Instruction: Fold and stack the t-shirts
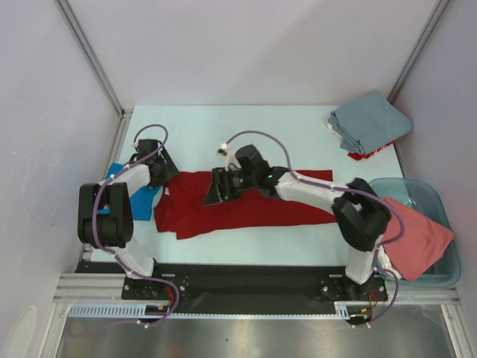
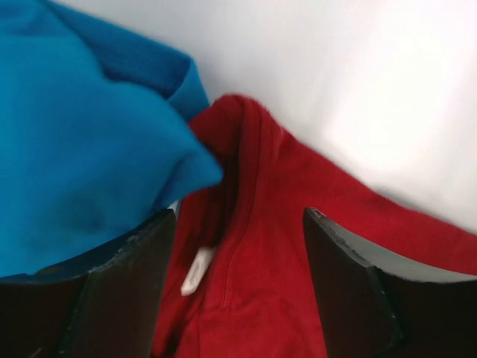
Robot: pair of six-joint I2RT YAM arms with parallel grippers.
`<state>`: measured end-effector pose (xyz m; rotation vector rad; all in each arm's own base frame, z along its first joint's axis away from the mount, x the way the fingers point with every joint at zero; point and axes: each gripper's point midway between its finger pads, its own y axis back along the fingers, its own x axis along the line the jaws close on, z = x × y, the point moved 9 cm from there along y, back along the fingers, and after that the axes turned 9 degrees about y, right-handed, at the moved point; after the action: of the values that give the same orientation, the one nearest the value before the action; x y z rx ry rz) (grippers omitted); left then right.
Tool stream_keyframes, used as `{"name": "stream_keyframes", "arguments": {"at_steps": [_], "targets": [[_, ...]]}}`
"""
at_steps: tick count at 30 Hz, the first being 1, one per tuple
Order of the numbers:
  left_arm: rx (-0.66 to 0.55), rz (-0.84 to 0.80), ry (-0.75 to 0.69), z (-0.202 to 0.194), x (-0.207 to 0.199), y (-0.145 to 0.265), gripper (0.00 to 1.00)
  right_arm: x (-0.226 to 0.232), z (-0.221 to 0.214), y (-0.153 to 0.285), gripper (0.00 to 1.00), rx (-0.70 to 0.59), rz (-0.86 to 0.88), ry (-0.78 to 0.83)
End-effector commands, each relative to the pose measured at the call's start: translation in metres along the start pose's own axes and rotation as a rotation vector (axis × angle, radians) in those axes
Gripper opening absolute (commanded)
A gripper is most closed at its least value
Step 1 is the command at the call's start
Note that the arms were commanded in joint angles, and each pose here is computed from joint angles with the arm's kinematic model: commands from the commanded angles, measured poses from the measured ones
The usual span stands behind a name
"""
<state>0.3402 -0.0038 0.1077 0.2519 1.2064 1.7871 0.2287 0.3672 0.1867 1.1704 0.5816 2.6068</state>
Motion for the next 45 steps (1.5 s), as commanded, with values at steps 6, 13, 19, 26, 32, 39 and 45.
{"name": "stream_keyframes", "arguments": {"at_steps": [6, 13, 19, 26, 32, 39, 45], "targets": [[-0.109, -0.118, 0.034, 0.003, -0.020, 0.054, 0.81, -0.085, -0.047, 0.121, 0.63, -0.070, -0.731, -0.186], [-0.086, -0.210, -0.036, -0.033, -0.047, 0.082, 0.80, -0.104, -0.084, 0.167, 0.58, -0.042, -1.117, -0.239], [0.020, -0.225, -0.088, -0.088, -0.039, 0.083, 0.77, -0.118, -0.105, 0.195, 0.53, -0.052, -1.291, -0.303], [0.094, -0.210, -0.071, -0.115, -0.021, 0.069, 0.76, -0.138, -0.121, 0.199, 0.52, -0.021, -1.320, -0.401], [0.135, -0.143, -0.085, -0.115, -0.031, 0.040, 0.75, -0.141, -0.140, 0.187, 0.53, 0.064, -1.293, -0.435], [0.184, -0.120, -0.125, -0.101, -0.065, 0.003, 0.75, -0.119, -0.176, 0.168, 0.56, 0.193, -1.244, -0.436], [0.240, -0.149, -0.156, -0.092, -0.116, -0.034, 0.74, -0.071, -0.206, 0.109, 0.56, 0.325, -1.083, -0.337]]}}
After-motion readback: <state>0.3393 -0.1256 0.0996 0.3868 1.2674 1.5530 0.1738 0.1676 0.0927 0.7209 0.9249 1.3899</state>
